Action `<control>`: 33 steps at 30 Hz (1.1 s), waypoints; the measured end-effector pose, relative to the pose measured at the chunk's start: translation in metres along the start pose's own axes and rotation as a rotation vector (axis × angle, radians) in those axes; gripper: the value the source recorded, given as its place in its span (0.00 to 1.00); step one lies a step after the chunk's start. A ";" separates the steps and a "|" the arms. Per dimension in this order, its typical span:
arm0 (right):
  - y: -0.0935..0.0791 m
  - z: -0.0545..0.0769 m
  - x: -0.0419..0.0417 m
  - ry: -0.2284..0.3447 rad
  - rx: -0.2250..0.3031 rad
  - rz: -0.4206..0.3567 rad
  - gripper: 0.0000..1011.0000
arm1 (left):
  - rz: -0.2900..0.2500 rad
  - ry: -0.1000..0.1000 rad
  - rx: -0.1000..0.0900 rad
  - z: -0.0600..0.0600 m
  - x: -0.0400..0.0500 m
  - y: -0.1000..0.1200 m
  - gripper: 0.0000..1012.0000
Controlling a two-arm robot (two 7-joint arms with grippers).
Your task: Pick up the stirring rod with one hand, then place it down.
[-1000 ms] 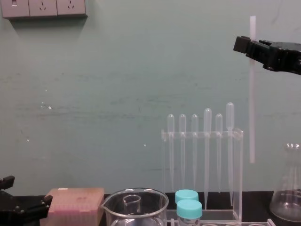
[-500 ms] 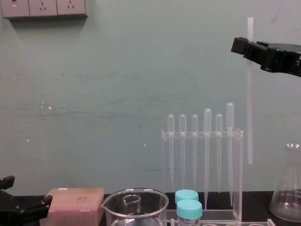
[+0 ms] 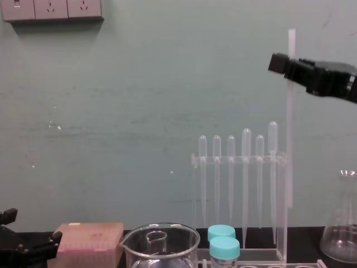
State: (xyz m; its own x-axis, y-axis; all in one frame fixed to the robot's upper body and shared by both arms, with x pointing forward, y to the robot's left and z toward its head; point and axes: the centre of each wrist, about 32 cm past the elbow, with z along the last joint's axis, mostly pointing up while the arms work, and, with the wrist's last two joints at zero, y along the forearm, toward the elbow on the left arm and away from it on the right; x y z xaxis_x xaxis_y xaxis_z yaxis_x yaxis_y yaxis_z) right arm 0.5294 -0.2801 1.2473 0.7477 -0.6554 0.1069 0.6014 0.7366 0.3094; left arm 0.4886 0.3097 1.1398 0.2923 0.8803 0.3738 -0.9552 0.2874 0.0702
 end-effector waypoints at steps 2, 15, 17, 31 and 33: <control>-0.003 -0.007 -0.0010 0.013 -0.008 0.016 0.08 | 0.000 0.000 0.000 0.000 0.0000 0.000 0.99; -0.017 -0.042 -0.0061 0.051 -0.067 0.021 0.08 | 0.000 0.000 0.000 0.000 0.0000 0.000 0.99; -0.016 -0.047 -0.0051 0.036 -0.066 0.015 0.08 | 0.000 0.000 0.000 0.000 0.0000 0.000 0.99; -0.007 -0.080 -0.0043 0.033 -0.083 -0.001 0.08 | 0.000 0.000 0.000 0.000 0.0000 0.000 0.99; -0.007 -0.084 -0.0048 0.035 -0.095 -0.002 0.08 | 0.000 0.000 0.000 0.000 0.0000 0.000 0.99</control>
State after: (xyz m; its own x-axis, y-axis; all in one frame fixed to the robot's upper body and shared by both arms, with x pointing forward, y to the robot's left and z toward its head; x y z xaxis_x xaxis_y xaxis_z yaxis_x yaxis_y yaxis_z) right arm 0.5451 -0.2683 1.1646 0.7549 -0.6519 0.0726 0.6257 0.7489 0.2181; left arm 0.4886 0.3097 1.1398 0.2923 0.8803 0.3737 -0.9552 0.2873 0.0703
